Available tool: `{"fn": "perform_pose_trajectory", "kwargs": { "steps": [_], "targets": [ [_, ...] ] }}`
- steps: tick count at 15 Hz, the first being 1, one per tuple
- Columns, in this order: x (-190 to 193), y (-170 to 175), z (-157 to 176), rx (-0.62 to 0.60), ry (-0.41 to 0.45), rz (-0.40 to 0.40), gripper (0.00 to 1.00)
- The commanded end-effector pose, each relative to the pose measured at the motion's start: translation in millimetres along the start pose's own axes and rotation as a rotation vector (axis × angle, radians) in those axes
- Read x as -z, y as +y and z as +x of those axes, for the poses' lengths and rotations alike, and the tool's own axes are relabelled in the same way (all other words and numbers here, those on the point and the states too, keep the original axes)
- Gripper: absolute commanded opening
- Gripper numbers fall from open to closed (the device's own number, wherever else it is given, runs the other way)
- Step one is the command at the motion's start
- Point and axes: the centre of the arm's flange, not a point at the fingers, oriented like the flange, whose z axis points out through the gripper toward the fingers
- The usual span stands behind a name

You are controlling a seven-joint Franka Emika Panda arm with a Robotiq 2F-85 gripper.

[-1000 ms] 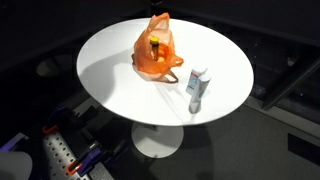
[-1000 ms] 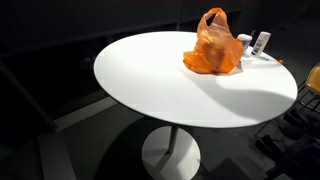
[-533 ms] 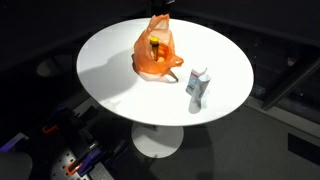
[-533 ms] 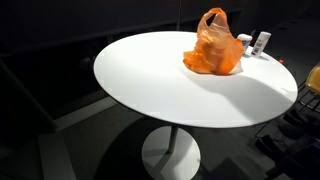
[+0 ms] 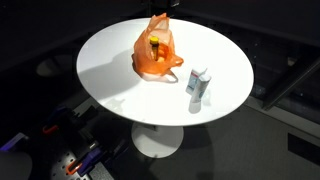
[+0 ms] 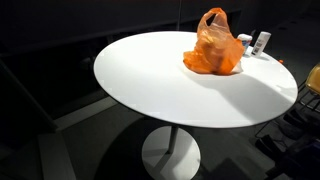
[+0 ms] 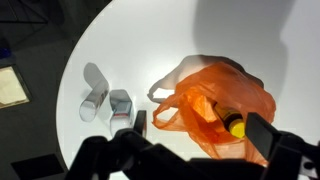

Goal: Pick up the brown medicine bottle with a yellow lid from the orange plastic bag and put it on the table

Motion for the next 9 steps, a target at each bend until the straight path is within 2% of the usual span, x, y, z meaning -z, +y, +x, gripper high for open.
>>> {"fn": "perform_pose_trajectory", "kwargs": {
  "steps": [1, 5, 9],
  "targets": [
    [0.0, 0.0, 0.0, 0.000, 0.000, 0.000, 1.00],
    [-18.1, -0.2, 27.1, -0.101, -0.006, -0.028, 1.00],
    [-48.0, -5.0, 55.7, -0.122, -0.022, -0.022, 1.00]
  ]
}}
